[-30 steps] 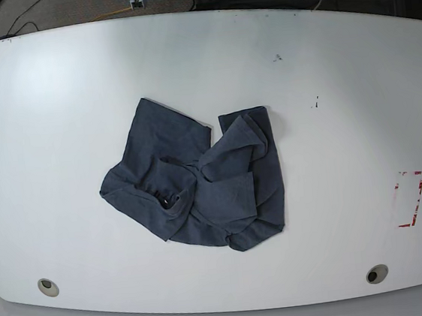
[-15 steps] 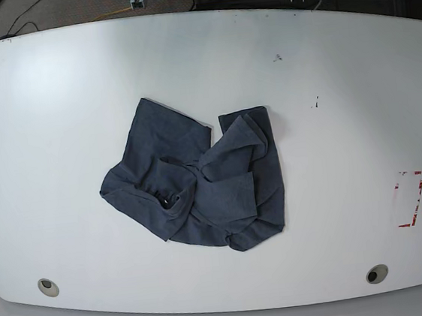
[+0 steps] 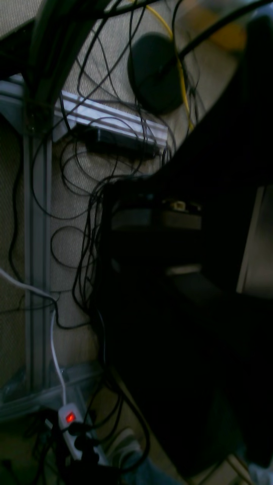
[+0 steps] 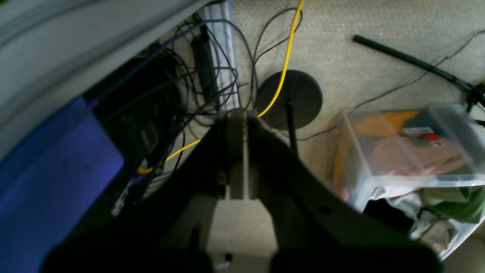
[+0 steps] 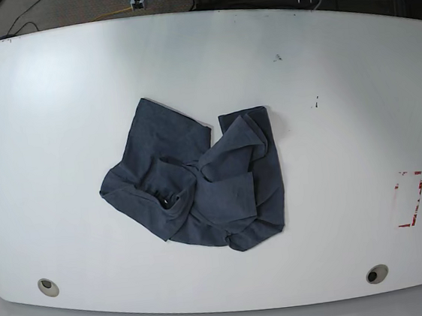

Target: Layout the t-shirt on the table in an organized manner, then fold the t-shirt properly

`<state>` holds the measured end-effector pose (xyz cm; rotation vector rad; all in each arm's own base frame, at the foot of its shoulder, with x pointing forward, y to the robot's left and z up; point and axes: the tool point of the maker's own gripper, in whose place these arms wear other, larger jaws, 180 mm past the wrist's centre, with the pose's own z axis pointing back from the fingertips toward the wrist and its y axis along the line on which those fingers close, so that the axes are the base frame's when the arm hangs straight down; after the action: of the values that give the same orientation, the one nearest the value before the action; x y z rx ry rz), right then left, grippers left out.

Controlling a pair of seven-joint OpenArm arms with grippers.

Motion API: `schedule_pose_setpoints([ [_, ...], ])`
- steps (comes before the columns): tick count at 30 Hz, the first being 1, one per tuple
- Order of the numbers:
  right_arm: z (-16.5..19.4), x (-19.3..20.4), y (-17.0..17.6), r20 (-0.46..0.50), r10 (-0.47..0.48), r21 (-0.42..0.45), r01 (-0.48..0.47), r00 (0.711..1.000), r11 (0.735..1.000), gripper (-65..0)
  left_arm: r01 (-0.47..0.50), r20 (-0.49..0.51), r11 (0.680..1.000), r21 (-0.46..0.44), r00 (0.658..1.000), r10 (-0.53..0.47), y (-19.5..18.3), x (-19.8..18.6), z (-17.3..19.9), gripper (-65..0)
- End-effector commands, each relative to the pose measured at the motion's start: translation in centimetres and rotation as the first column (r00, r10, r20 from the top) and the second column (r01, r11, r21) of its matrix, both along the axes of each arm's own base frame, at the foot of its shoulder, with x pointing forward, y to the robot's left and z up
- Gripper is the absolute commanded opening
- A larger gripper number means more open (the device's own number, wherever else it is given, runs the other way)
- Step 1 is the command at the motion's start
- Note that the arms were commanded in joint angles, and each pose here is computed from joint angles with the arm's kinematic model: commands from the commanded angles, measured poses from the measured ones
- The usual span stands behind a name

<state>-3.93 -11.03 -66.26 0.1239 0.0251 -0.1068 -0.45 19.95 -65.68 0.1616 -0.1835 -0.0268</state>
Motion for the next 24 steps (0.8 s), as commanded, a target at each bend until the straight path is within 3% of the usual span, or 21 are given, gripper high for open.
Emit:
schedule_pose_setpoints([
  [1, -0.04, 0.79, -0.43, 0.019, -0.007, -0.010, 0.007, 1.000, 1.000, -63.5, 0.007, -0.003, 1.000, -0.002, 1.000, -0.007, -0.16, -0.34, 0.00, -54.4],
  [24, -0.04, 0.72, -0.54, 0.019, -0.007, -0.011, 0.007, 1.000, 1.000, -63.5, 0.011, -0.005, 1.000, -0.004, 1.000, -0.011, -0.22, -0.47, -0.01, -54.0],
])
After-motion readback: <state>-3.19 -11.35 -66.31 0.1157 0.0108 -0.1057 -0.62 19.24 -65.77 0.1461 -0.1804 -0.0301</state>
